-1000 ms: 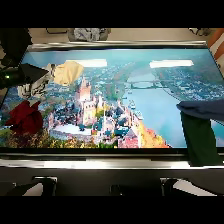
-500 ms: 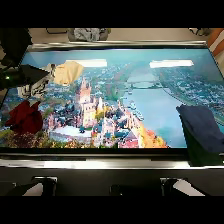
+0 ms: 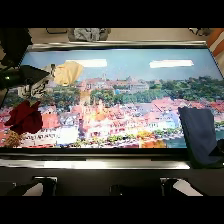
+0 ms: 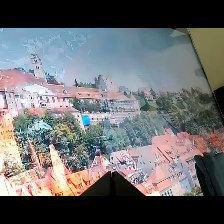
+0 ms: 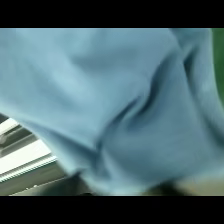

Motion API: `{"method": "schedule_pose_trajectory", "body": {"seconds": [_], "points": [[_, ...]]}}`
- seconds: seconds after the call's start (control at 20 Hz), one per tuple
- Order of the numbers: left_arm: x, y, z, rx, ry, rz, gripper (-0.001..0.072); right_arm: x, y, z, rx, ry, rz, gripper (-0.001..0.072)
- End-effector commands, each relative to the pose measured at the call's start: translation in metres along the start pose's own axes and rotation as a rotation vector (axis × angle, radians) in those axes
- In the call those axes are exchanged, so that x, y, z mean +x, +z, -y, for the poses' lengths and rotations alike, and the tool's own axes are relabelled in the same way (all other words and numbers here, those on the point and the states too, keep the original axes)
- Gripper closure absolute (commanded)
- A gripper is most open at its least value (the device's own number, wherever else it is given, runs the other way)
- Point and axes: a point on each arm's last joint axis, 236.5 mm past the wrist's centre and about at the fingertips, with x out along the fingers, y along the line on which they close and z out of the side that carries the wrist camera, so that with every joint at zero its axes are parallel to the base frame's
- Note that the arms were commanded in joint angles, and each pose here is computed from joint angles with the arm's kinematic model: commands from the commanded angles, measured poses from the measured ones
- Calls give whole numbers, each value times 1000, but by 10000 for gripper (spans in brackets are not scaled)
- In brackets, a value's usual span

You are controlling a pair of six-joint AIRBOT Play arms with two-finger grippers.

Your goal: Fold the shirts.

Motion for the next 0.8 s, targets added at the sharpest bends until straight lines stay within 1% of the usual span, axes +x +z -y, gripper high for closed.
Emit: {"method": "schedule_pose_trajectory", "body": {"seconds": [0.0, 0.05, 0.1, 0.15, 0.2, 0.25, 0.3, 0.35, 0.4, 0.45, 0.5, 0.55, 0.6, 0.65, 0.7, 0.75], "points": [[-3, 7, 8, 4, -18, 19, 675, -18, 7, 18, -64, -93, 55, 43], [-7, 14, 13, 23, -20, 36, 675, -43, 22, 28, -81, -148, 132, 38], [-14, 27, 20, 51, -16, 69, 676, -83, 50, 35, -96, -207, 281, 35], [-21, 42, 24, 83, 7, 113, 677, -136, 82, 31, -133, -261, 470, 34], [-29, 60, 21, 117, 71, 160, 677, -192, 110, 18, -201, -322, 659, 34], [-36, 75, 10, 157, 179, 195, 678, -250, 133, -9, -298, -386, 850, 34], [-42, 85, -9, 193, 317, 200, 678, -305, 149, -51, -410, -435, 1030, 35], [-47, 88, -29, 210, 453, 179, 678, -341, 155, -103, -523, -444, 1168, 35], [-49, 84, -51, 230, 588, 131, 678, -356, 156, -156, -627, -417, 1250, 37], [-48, 75, -70, 240, 689, 74, 677, -348, 151, -213, -741, -357, 1266, 47], [-42, 56, -85, 237, 757, -15, 675, -324, 144, -260, -838, -289, 1215, 47], [-32, 31, -96, 220, 778, -122, 663, -283, 136, -299, -908, -210, 1094, 43], [-24, -3, -107, 181, 791, -259, 511, -236, 126, -324, -944, -146, 934, 11], [-21, -43, -119, 134, 808, -408, 211, -182, 109, -340, -1007, -104, 722, 7], [-20, -79, -129, 93, 813, -531, 23, -136, 92, -349, -1054, -66, 533, 8], [-12, -113, -133, 49, 779, -619, 28, -96, 74, -353, -1082, -21, 358, 9]]}}
